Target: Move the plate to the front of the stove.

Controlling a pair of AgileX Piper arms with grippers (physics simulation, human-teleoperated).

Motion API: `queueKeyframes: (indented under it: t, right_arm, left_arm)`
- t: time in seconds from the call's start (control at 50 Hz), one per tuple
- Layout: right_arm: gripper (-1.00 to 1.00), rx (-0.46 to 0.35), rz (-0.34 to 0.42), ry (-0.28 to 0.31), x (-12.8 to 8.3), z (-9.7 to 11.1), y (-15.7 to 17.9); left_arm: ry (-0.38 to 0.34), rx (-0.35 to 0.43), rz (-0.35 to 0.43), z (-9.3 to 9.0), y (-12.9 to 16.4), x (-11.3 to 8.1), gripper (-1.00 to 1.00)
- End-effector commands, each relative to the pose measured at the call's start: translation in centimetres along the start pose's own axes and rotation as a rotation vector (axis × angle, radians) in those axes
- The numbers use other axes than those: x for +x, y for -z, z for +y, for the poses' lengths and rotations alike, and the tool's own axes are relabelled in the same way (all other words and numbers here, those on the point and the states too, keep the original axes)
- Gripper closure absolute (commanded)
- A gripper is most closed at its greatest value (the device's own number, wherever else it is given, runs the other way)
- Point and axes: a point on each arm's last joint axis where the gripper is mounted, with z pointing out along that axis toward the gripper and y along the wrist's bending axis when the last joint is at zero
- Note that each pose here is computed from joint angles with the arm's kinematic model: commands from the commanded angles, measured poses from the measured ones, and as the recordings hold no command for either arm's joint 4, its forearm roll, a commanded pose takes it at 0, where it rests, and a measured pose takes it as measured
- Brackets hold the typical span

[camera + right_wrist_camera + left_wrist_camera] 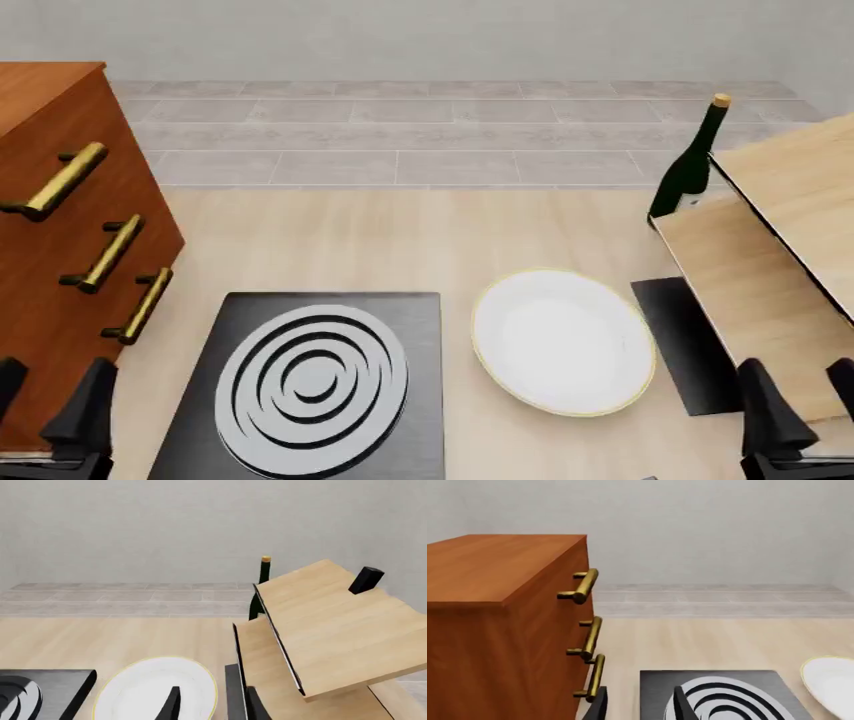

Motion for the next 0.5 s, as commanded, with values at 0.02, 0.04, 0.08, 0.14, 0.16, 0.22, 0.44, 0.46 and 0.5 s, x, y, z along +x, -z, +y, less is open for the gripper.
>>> queueKeyframes:
  t: [0.02, 0.04, 0.08, 0.14, 0.16, 0.22, 0.44, 0.46, 0.5]
  right_arm:
    - [-1.00, 0.000, 0.001, 0.000, -0.1, 0.0, 0.0]
    - [-1.00, 0.000, 0.002, 0.000, -0.1, 0.0, 0.0]
    - [-1.00, 0.000, 0.001, 0.000, -0.1, 0.0, 0.0]
    - [-1.00, 0.000, 0.001, 0.000, -0.1, 0.0, 0.0]
    - [-1.00, 0.000, 0.001, 0.000, -0.1, 0.0, 0.0]
    - [-1.00, 0.000, 0.001, 0.000, -0.1, 0.0, 0.0]
    - [-1.00, 0.000, 0.001, 0.000, -0.1, 0.0, 0.0]
    - [-1.00, 0.000, 0.001, 0.000, -0.1, 0.0, 0.0]
    - [-1.00, 0.000, 0.001, 0.000, -0.1, 0.0, 0.0]
  left_arm:
    - [0.021, 0.030, -0.002, -0.2, -0.4, -1.0, -1.00]
    - [0.016, 0.034, -0.005, -0.2, -0.5, -1.1, -1.00]
    - [0.018, 0.035, -0.005, -0.2, -0.6, -1.1, -1.00]
    - [0.024, 0.039, -0.009, -0.2, -0.5, -1.2, -1.00]
    - [0.028, 0.041, -0.011, -0.3, -0.5, -1.4, -1.00]
    - [0.028, 0.053, -0.017, -0.3, -0.5, -1.5, -1.00]
    - [-0.001, 0.108, -0.049, -0.6, -0.3, -4.7, -1.00]
    - [-0.009, 0.116, -0.070, -0.6, 0.1, -5.5, -1.00]
    - [-0.025, 0.143, -0.076, -0.8, -0.4, -7.1, -1.00]
